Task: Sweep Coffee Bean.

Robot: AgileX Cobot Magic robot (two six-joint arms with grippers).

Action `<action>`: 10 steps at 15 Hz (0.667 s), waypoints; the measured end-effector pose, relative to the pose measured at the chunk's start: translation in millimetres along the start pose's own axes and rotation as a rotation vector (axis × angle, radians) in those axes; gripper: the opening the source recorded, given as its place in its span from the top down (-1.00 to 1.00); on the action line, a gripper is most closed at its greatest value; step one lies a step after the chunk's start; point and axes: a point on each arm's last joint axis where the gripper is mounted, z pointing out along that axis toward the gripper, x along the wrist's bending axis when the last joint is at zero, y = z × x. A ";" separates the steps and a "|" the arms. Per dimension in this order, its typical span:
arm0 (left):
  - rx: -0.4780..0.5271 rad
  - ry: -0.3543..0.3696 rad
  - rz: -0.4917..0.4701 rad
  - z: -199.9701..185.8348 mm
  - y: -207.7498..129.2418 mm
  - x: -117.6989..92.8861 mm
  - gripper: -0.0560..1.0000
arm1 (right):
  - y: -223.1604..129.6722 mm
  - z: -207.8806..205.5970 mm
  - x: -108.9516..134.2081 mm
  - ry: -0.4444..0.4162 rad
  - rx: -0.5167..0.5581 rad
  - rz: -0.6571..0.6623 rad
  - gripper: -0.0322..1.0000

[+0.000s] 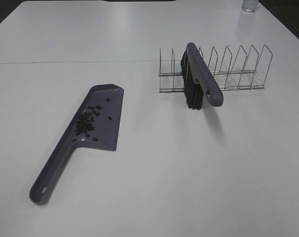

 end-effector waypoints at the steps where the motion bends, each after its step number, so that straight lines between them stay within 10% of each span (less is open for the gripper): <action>1: -0.002 -0.003 -0.003 1.4 -1.5 -0.2 -0.37 | 0.2 0.0 0.0 0.000 -0.002 -0.002 -0.33; 10: -0.012 -0.010 -0.011 2.7 -2.5 -0.7 -0.37 | -0.5 1.4 0.0 0.000 -0.001 -0.006 -0.33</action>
